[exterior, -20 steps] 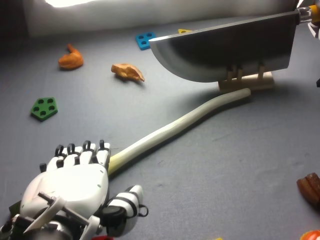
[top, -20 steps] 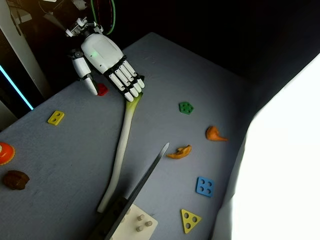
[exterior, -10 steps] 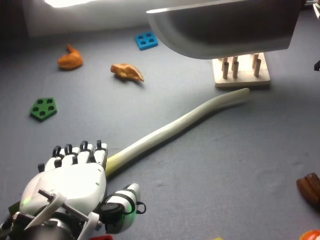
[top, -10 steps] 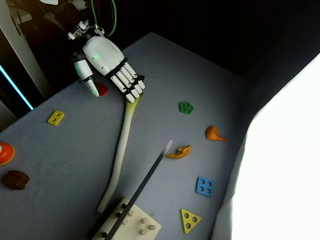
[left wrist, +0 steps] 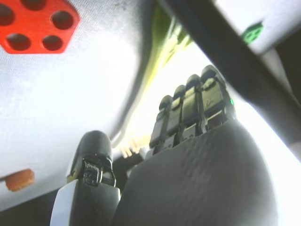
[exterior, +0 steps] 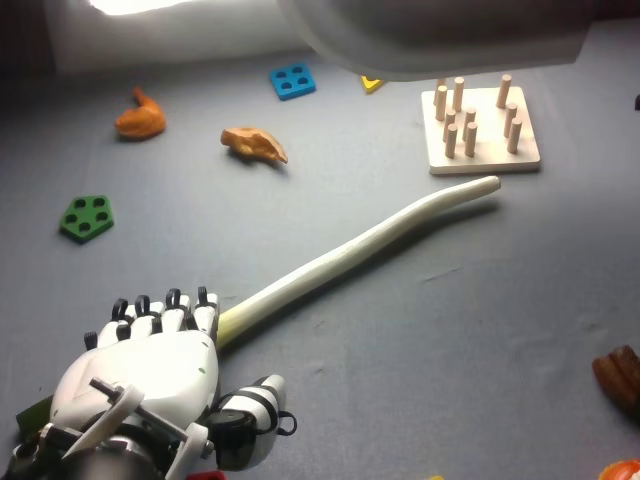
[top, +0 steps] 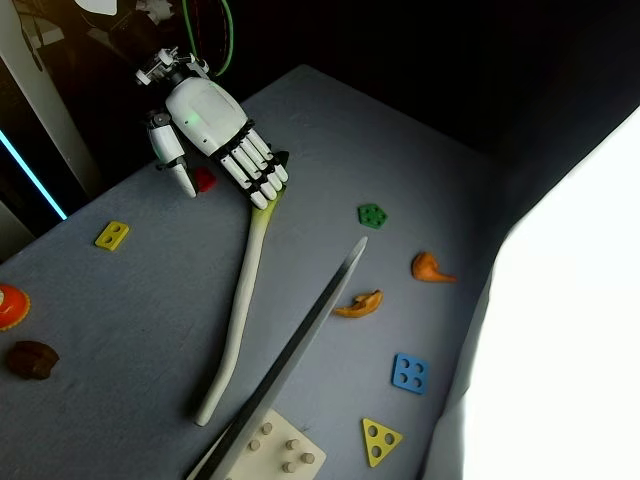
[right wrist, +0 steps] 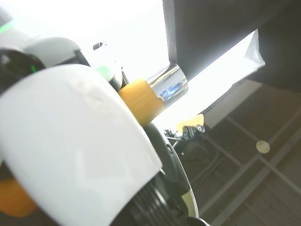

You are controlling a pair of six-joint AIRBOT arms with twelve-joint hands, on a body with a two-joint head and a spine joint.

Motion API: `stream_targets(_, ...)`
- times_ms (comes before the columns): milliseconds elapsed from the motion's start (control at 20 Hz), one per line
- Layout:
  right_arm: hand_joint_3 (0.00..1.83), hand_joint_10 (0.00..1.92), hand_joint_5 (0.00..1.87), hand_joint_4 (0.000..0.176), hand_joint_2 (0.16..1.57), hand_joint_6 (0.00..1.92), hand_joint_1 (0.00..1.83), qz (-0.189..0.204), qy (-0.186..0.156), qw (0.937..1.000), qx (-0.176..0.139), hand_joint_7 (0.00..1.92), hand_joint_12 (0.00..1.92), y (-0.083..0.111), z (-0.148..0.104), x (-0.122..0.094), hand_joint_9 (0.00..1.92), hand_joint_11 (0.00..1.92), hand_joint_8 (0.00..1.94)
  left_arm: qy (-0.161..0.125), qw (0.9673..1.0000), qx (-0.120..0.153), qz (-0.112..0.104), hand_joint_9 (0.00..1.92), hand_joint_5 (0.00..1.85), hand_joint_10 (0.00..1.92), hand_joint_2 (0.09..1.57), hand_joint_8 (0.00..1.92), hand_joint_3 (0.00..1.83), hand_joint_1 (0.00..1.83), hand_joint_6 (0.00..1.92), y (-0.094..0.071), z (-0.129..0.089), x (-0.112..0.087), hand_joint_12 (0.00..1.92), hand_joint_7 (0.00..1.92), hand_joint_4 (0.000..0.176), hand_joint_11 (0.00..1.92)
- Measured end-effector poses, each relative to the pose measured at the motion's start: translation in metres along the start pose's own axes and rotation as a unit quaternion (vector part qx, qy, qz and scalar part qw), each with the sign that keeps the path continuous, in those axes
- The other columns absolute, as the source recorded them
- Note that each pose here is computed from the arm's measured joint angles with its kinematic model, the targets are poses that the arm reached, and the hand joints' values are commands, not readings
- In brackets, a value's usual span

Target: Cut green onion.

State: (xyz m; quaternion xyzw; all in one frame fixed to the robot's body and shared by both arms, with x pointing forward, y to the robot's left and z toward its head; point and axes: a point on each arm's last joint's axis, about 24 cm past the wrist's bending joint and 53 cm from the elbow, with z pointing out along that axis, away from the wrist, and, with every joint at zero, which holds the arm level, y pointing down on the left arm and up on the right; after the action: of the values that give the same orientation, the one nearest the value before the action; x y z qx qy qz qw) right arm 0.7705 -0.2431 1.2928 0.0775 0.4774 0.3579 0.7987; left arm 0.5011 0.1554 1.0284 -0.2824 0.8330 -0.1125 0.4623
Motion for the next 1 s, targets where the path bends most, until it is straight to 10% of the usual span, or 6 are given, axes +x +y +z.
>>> stream_targets(350,0.52,1.92,1.36,0.176,0.95,1.92,1.53,-0.083,0.049,0.9949,0.028,1.58,1.92,0.045,-0.024,0.031,1.67,1.71,1.94,0.007,1.0,0.001,-0.004,0.0,0.0,0.0,1.39,0.0,0.0,0.06,0.0,-0.005,0.002,0.008,0.0,0.0,0.0,0.0)
stream_targets(750,0.53,1.92,1.35,0.176,0.94,1.92,1.52,-0.081,-0.021,0.9932,0.08,1.59,1.92,0.08,-0.059,0.016,1.68,1.73,1.94,0.007,1.0,-0.003,-0.004,0.0,0.0,0.0,1.39,0.0,0.0,0.07,0.0,-0.005,0.015,0.013,0.0,0.0,0.0,0.0)
stream_targets(1000,0.5,1.92,1.36,0.176,0.94,1.92,1.52,-0.077,-0.024,0.9883,0.129,1.59,1.92,0.069,-0.078,0.037,1.69,1.73,1.94,0.008,0.9999,-0.005,-0.005,0.0,0.0,0.0,1.38,0.0,0.0,0.13,0.0,-0.005,0.022,0.015,0.0,0.0,0.0,0.0)
